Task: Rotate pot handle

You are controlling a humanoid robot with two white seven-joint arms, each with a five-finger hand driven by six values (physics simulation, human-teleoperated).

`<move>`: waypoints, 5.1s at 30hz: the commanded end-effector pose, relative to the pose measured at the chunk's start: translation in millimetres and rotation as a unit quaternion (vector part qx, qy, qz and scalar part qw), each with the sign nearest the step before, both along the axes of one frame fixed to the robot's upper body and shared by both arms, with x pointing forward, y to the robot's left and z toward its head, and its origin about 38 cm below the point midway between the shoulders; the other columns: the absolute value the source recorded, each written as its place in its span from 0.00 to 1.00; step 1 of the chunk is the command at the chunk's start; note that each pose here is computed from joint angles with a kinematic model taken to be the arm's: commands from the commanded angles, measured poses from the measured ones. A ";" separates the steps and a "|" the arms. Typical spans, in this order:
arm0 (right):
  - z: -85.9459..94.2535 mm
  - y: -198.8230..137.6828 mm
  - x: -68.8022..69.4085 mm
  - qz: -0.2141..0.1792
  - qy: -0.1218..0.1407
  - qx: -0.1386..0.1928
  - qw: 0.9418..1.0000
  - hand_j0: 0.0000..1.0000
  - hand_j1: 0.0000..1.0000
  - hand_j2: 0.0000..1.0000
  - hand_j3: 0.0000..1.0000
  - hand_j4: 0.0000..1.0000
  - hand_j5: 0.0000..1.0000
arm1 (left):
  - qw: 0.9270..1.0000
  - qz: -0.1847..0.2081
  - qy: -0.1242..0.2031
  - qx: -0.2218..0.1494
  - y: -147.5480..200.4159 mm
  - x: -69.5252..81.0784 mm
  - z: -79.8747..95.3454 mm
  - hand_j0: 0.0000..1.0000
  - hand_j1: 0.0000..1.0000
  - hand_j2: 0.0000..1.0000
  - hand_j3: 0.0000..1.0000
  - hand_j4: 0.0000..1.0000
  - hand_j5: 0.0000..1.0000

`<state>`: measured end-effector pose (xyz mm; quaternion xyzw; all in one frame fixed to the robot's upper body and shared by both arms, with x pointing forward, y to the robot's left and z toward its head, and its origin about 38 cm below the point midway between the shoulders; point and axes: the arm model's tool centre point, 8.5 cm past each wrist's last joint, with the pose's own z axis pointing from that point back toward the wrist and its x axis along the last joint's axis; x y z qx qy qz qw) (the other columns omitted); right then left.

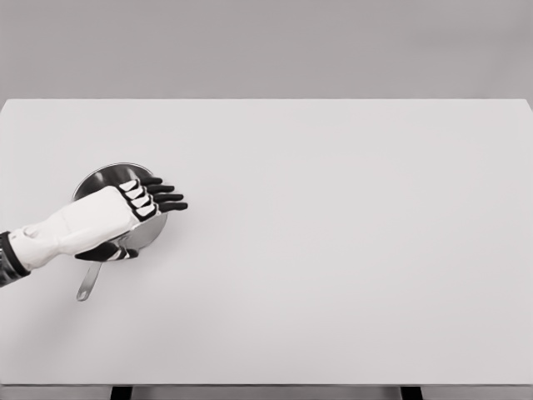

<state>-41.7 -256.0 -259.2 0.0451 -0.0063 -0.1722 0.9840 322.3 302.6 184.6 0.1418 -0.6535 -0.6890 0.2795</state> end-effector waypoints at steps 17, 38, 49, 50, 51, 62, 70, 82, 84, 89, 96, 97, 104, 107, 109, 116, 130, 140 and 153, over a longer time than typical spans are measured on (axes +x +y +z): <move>0.0 0.0 -0.1 0.000 0.000 0.000 1.000 1.00 1.00 1.00 1.00 1.00 1.00 | 0.999 -0.011 -0.021 0.037 -6.2 5.9 1.8 1.00 1.00 1.00 1.00 1.00 1.00; 0.0 0.0 -0.1 0.000 0.000 0.000 1.000 1.00 1.00 1.00 1.00 1.00 1.00 | 0.997 -0.024 -0.004 0.068 -9.2 -2.6 -16.9 1.00 1.00 1.00 1.00 1.00 1.00; 0.0 0.0 -0.1 0.000 0.000 0.000 1.000 1.00 1.00 1.00 1.00 1.00 1.00 | 0.997 -0.022 0.008 0.079 -1.1 -7.8 -20.7 1.00 1.00 1.00 1.00 1.00 1.00; 0.0 0.0 -0.1 0.000 0.000 0.000 1.000 1.00 1.00 1.00 1.00 1.00 1.00 | 0.997 -0.022 0.008 0.079 -1.1 -7.8 -20.7 1.00 1.00 1.00 1.00 1.00 1.00; 0.0 0.0 -0.1 0.000 0.000 0.000 1.000 1.00 1.00 1.00 1.00 1.00 1.00 | 0.997 -0.022 0.008 0.079 -0.8 -7.8 -20.5 1.00 1.00 1.00 1.00 1.00 1.00; 0.0 0.0 -0.1 0.000 0.000 0.000 1.000 1.00 1.00 1.00 1.00 1.00 1.00 | 0.996 -0.020 0.014 0.083 7.4 -8.7 -16.4 1.00 1.00 1.00 1.00 1.00 1.00; 0.0 0.0 -0.1 0.000 0.000 0.000 1.000 1.00 1.00 1.00 1.00 1.00 1.00 | 0.996 -0.017 0.015 0.087 12.4 -8.3 -12.7 1.00 1.00 1.00 1.00 1.00 1.00; 0.0 0.0 -0.1 0.000 0.000 0.000 1.000 1.00 1.00 1.00 1.00 1.00 1.00 | 0.995 -0.014 0.012 0.097 18.6 -7.7 -8.4 1.00 1.00 1.00 1.00 1.00 1.00; 0.0 0.0 -0.1 0.000 0.000 0.000 1.000 1.00 1.00 1.00 1.00 1.00 1.00 | 0.995 -0.014 0.011 0.097 19.1 -7.1 -7.4 1.00 1.00 1.00 1.00 1.00 1.00; 0.0 0.0 -0.1 0.000 0.000 0.000 1.000 1.00 1.00 1.00 1.00 1.00 1.00 | 0.994 -0.013 0.013 0.104 23.4 -7.5 -5.2 1.00 1.00 1.00 1.00 1.00 1.00; 0.0 0.0 -0.1 0.000 0.000 0.000 1.000 1.00 1.00 1.00 1.00 1.00 1.00 | 0.994 -0.011 0.012 0.108 26.3 -7.4 -3.4 1.00 1.00 1.00 1.00 1.00 1.00; 0.0 0.0 -0.1 0.000 0.000 0.000 1.000 1.00 1.00 1.00 1.00 1.00 1.00 | 0.994 -0.009 0.012 0.111 28.2 -7.2 -2.7 1.00 1.00 1.00 1.00 1.00 1.00; 0.0 0.0 -0.1 0.000 0.000 0.000 1.000 1.00 1.00 1.00 1.00 1.00 1.00 | 0.993 -0.006 0.016 0.115 34.2 -8.5 -0.1 1.00 1.00 1.00 1.00 1.00 1.00; 0.0 0.0 -0.1 0.000 0.000 0.000 1.000 1.00 1.00 1.00 1.00 1.00 1.00 | 0.993 -0.003 0.014 0.114 35.5 -8.0 1.6 1.00 1.00 1.00 1.00 1.00 1.00; 0.0 0.0 -0.1 0.000 0.000 0.000 1.000 1.00 1.00 1.00 1.00 1.00 1.00 | 0.993 -0.001 0.013 0.115 37.2 -8.3 2.1 1.00 1.00 1.00 1.00 1.00 1.00; 0.0 0.0 0.1 0.000 0.000 0.000 1.000 1.00 1.00 1.00 1.00 1.00 1.00 | 0.993 0.002 0.010 0.117 39.4 -7.4 5.2 1.00 1.00 1.00 1.00 1.00 1.00; 0.0 0.0 0.1 0.000 0.000 0.000 1.000 1.00 1.00 1.00 1.00 1.00 1.00 | 0.993 0.015 0.011 0.119 50.2 -9.8 9.7 1.00 1.00 1.00 1.00 1.00 1.00; 0.0 0.0 -0.1 0.000 0.000 0.000 1.000 1.00 1.00 1.00 1.00 1.00 1.00 | 0.995 0.022 0.007 0.098 54.5 -6.8 23.1 1.00 1.00 1.00 1.00 1.00 1.00; 0.0 0.0 -0.1 0.000 0.000 0.000 1.000 1.00 1.00 1.00 1.00 1.00 1.00 | 0.998 0.029 0.042 0.041 56.3 -13.5 20.7 1.00 1.00 1.00 1.00 1.00 1.00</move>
